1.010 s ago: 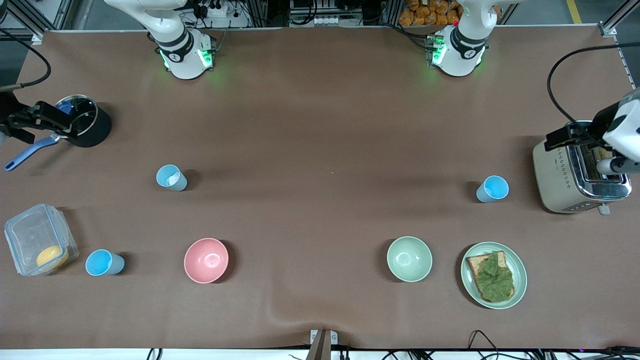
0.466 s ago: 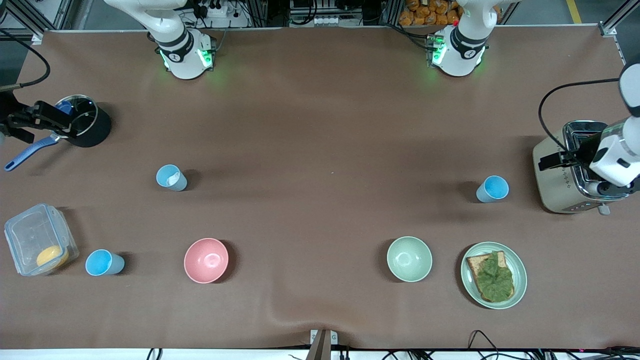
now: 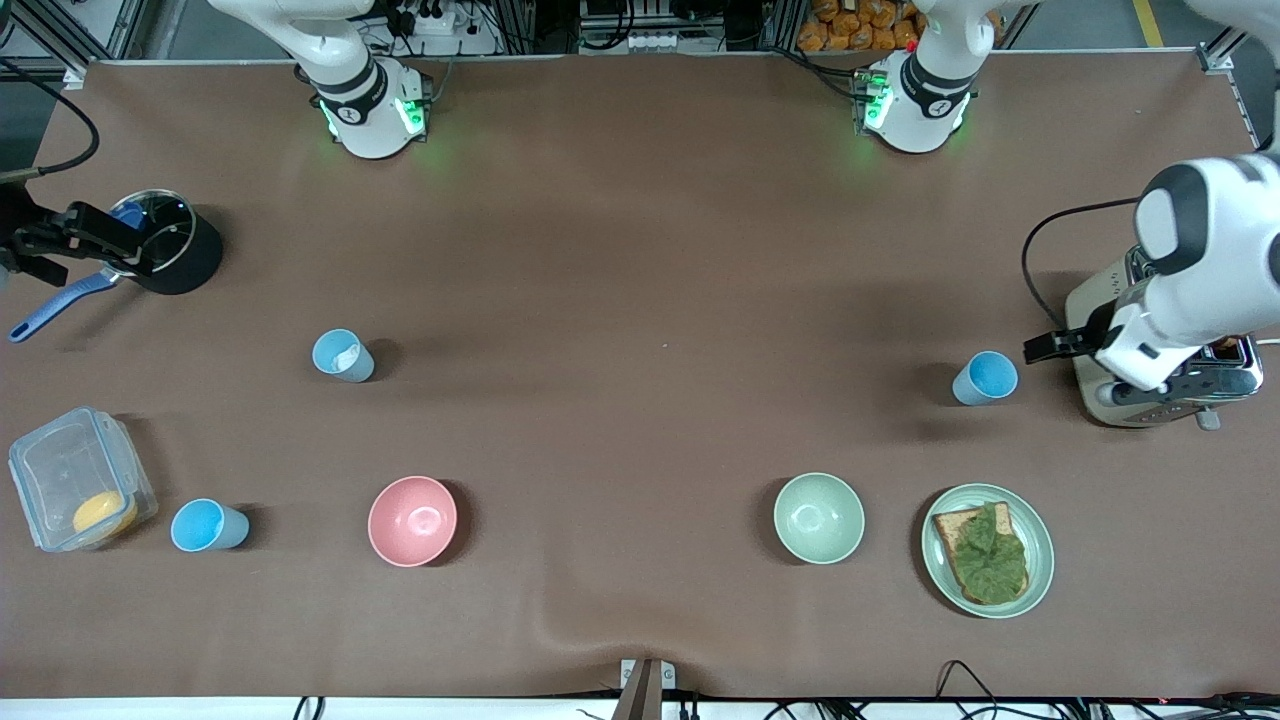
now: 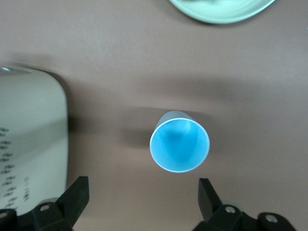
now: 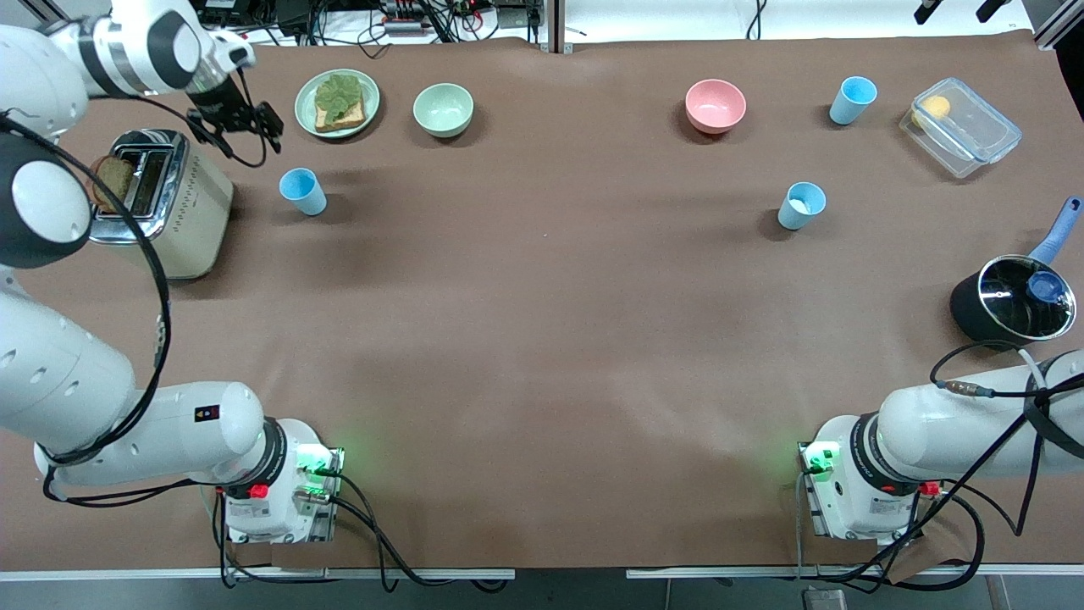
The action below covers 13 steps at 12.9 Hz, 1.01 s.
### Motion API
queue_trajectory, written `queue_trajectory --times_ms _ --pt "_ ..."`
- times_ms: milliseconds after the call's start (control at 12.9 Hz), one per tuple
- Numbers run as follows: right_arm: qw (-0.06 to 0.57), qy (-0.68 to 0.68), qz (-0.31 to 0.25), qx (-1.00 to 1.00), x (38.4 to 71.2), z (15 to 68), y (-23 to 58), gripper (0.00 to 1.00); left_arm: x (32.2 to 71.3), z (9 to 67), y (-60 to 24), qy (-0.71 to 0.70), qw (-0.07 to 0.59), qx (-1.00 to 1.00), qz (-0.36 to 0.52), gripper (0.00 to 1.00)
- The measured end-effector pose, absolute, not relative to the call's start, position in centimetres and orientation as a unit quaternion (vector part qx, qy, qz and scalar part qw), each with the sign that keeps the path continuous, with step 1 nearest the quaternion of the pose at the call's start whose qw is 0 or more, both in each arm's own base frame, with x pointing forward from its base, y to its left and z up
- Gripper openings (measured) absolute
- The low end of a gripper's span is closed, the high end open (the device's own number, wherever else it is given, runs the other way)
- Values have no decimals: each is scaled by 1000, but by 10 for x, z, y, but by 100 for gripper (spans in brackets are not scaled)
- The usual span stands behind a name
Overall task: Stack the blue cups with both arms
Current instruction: 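Lower the left gripper around the blue cup and close it, then grasp the blue cup with the right gripper while the left gripper holds its cup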
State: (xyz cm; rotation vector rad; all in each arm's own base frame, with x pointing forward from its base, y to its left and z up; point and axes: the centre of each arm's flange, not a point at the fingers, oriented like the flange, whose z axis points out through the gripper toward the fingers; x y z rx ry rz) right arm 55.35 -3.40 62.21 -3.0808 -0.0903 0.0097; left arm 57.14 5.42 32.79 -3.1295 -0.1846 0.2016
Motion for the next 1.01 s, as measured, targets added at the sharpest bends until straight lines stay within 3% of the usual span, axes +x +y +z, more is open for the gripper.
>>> queue_trajectory --times_ms 699,855,1010 --pt "30 -26 7 -999 552 621 -38 100 574 241 58 -62 -7 -993 103 100" --pt "30 -29 9 -999 552 620 -36 100 576 228 57 -61 -8 -992 109 95" --pt "26 -42 22 -999 553 612 -24 100 581 226 55 -59 -9 -992 107 73"
